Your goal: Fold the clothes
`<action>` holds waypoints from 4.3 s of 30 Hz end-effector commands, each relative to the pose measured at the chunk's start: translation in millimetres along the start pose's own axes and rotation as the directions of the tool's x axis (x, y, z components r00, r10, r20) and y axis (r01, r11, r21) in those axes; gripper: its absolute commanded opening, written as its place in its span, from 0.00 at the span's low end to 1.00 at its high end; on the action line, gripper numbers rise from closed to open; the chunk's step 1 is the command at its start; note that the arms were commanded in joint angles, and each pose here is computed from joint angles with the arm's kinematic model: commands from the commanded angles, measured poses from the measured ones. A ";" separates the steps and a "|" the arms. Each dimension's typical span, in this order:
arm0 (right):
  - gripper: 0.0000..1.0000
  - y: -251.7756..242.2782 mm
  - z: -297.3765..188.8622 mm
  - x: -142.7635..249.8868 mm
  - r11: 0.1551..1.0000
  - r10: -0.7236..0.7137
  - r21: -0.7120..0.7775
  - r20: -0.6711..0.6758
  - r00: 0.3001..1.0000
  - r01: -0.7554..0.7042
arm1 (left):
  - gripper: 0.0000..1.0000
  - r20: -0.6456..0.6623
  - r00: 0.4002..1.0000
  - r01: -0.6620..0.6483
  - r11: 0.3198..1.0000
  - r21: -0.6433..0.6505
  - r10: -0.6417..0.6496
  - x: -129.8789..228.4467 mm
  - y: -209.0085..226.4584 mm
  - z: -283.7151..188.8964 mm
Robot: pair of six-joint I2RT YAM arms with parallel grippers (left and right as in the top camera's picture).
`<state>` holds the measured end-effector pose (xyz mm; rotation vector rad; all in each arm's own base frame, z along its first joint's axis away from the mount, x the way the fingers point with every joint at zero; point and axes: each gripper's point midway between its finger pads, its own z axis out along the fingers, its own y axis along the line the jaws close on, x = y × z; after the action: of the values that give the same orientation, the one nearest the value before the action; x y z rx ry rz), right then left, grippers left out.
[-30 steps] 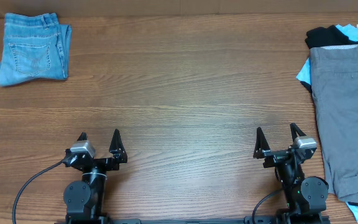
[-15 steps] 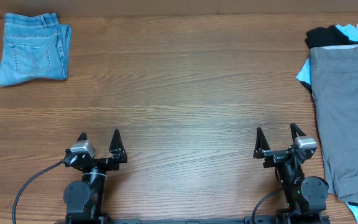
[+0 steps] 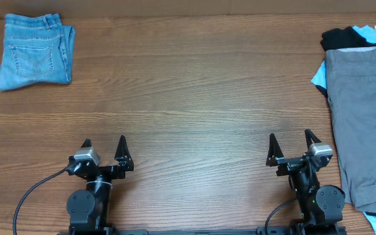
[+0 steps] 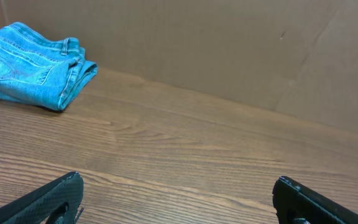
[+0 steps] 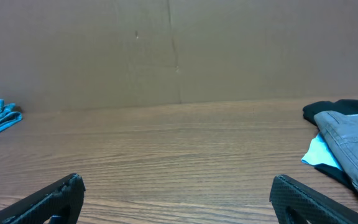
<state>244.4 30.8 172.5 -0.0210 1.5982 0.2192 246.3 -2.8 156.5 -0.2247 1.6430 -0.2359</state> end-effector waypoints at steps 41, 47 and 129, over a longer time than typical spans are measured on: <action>1.00 -1.4 -0.1 1.0 1.000 -0.004 0.005 0.007 1.000 0.004 | 1.00 0.006 1.000 0.002 1.000 0.001 -0.002 0.4 -0.1 -0.1; 1.00 -1.4 -0.1 1.0 1.000 -0.004 0.005 0.007 1.000 0.004 | 1.00 0.006 1.000 0.002 1.000 0.001 -0.002 0.4 -0.1 -0.1; 1.00 -30.3 82.0 -183.5 0.960 0.167 0.257 -0.214 0.962 -0.110 | 1.00 0.006 1.000 0.002 1.000 0.001 -0.002 0.5 -0.1 -0.1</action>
<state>307.8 16.2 345.5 0.2300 1.7897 0.2771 246.3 -2.8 156.3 -0.2246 1.6422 -0.2360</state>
